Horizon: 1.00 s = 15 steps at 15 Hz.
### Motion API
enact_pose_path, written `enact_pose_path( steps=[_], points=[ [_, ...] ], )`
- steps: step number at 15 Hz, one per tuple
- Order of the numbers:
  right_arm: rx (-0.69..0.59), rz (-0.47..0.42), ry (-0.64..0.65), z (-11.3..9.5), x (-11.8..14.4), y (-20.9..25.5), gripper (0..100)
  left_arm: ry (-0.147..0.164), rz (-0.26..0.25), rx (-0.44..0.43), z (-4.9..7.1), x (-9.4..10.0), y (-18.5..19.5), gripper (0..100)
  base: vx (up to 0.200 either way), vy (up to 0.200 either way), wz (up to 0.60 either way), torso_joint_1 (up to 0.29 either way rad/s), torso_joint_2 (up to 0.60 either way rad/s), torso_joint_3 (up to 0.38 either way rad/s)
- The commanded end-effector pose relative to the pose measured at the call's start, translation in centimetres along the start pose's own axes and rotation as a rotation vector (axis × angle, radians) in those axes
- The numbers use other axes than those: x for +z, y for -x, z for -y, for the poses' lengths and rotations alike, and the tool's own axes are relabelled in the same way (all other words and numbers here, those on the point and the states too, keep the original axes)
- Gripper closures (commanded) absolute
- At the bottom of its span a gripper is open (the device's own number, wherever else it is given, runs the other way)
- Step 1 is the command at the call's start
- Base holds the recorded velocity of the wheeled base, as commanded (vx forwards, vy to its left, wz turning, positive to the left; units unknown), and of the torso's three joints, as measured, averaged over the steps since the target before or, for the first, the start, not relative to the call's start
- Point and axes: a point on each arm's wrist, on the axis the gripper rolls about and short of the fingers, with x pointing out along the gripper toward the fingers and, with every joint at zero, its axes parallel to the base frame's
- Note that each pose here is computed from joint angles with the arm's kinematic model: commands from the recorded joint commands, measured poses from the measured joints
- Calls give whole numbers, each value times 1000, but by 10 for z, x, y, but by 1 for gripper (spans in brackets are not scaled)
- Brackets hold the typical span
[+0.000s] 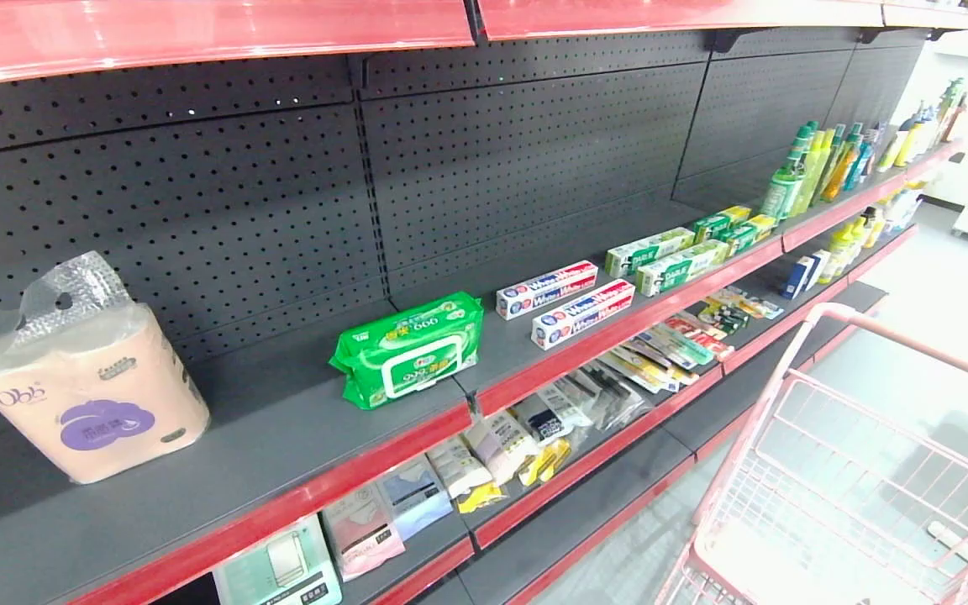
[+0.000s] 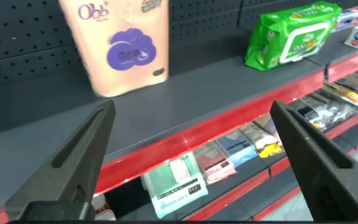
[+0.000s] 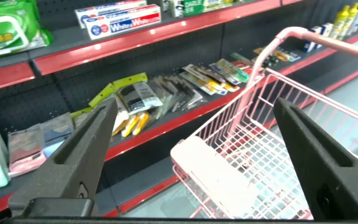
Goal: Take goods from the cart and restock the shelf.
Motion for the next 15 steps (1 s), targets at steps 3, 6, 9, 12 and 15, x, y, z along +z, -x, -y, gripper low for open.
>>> enact_pose_path(
  steps=[3, 6, 9, 12, 15],
  points=[
    [1, 0, -1, 0, 0, 0, 0, 0, -1, 0, 0, 0, 0, 0, 0, 0, 0, 0, 0, 0],
    [3, 0, -1, 0, 0, 0, 0, 0, -1, 0, 0, 0, 0, 0, 0, 0, -400, 2, 0, 3],
    [7, 0, -1, 0, 0, 0, 0, 0, -1, 0, 0, 0, 0, 0, 0, 0, -600, 4, 1, -2],
    [7, 0, -1, 0, 0, 0, 0, 0, -1, 0, 0, 0, 0, 0, 0, 0, -600, 1, 6, 5],
    [7, 0, -1, 0, 0, 0, 0, 0, -1, 0, 0, 0, 0, 0, 0, 0, -200, -1, 1, 2]
  ],
)
